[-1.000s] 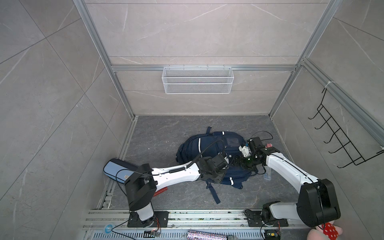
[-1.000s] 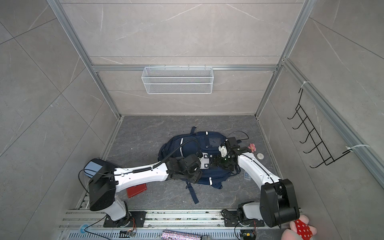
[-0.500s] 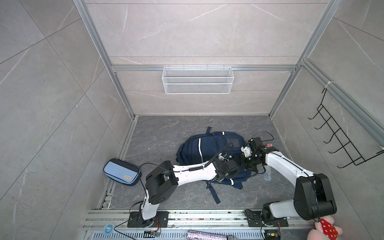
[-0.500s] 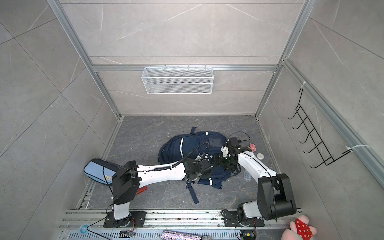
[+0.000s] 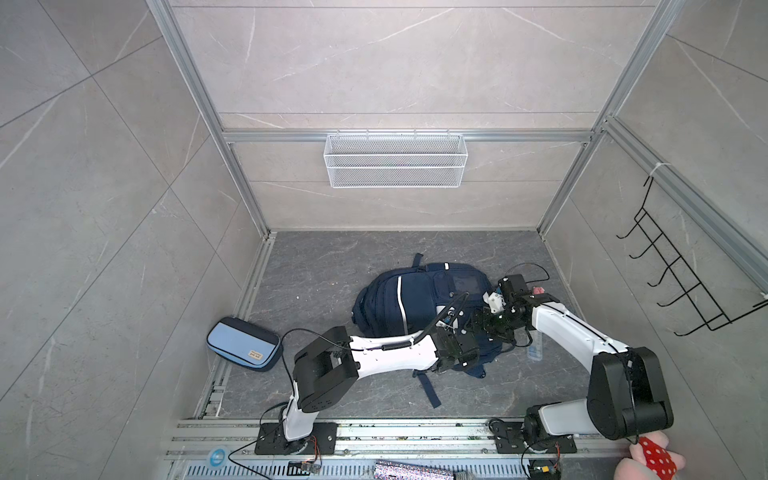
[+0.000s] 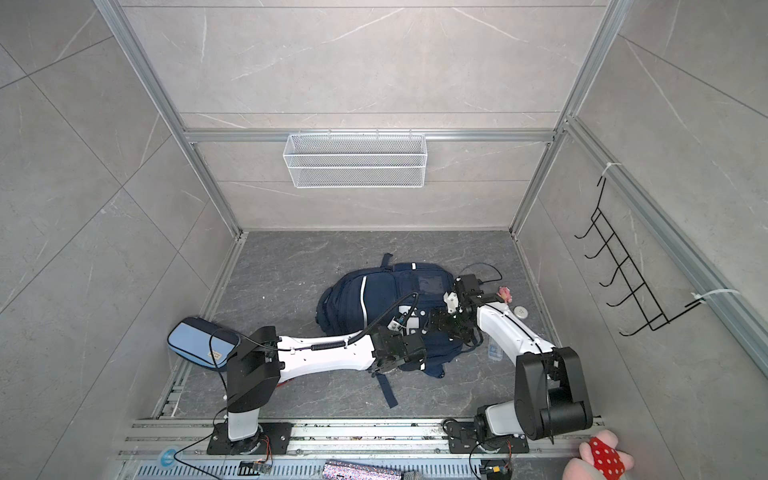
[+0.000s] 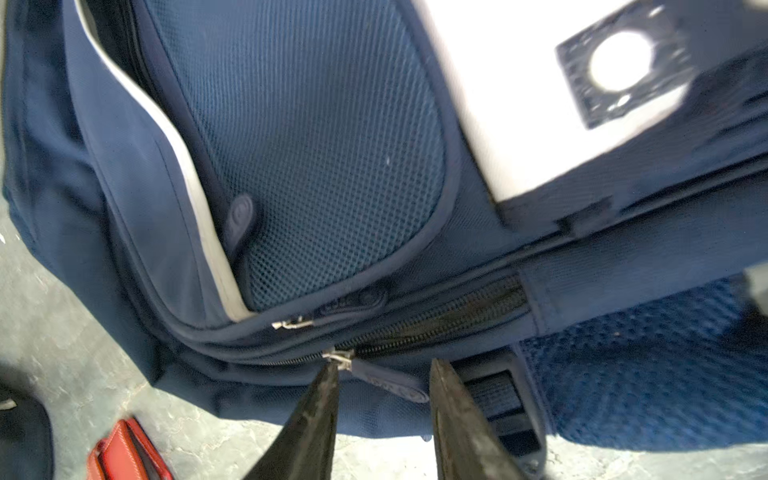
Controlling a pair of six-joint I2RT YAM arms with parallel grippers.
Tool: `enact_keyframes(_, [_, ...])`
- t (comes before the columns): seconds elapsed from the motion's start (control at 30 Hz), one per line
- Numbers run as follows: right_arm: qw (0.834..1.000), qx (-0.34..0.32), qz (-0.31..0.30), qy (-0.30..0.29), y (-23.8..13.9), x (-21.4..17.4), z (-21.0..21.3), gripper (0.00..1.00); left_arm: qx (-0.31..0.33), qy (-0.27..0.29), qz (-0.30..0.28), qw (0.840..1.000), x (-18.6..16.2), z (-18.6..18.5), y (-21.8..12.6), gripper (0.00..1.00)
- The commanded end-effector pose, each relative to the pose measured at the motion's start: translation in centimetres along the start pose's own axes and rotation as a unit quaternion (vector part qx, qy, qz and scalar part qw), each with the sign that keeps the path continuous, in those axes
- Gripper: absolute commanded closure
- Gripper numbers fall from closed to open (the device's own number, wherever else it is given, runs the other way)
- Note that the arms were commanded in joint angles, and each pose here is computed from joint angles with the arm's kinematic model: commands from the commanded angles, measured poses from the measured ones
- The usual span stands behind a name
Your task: Pack the student bag
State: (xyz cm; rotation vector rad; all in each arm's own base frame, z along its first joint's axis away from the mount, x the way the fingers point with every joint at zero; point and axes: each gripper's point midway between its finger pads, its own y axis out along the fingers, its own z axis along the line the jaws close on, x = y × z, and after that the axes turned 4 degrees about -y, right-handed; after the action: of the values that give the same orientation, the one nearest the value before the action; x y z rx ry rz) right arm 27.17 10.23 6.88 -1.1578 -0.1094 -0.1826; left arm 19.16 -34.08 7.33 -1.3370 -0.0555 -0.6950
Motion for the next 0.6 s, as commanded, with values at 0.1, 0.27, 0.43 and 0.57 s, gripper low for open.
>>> enact_keyframes(0.1, [1.0, -0.019, 0.015, 0.015, 0.7, -0.9, -1.3, 0.14, 0.005, -0.03, 0.009, 0.999, -1.0, 1.5, -0.5, 0.66])
enact_keyframes(0.27, [1.0, -0.019, 0.018, 0.015, 0.8, -1.2, -1.4, 0.14, 0.006, -0.036, 0.008, 0.999, -1.0, 1.8, -0.3, 0.72])
enact_keyframes(0.43, [0.999, -0.02, 0.018, 0.016, 0.9, -1.4, -1.5, 0.14, 0.006, -0.038, 0.003, 0.999, -0.5, 2.0, 0.0, 0.84])
enact_keyframes(0.57, [0.999, -0.025, 0.018, 0.017, 0.9, -1.3, -1.6, 0.14, 0.0, -0.043, -0.007, 0.999, 0.0, 2.4, -0.4, 1.0])
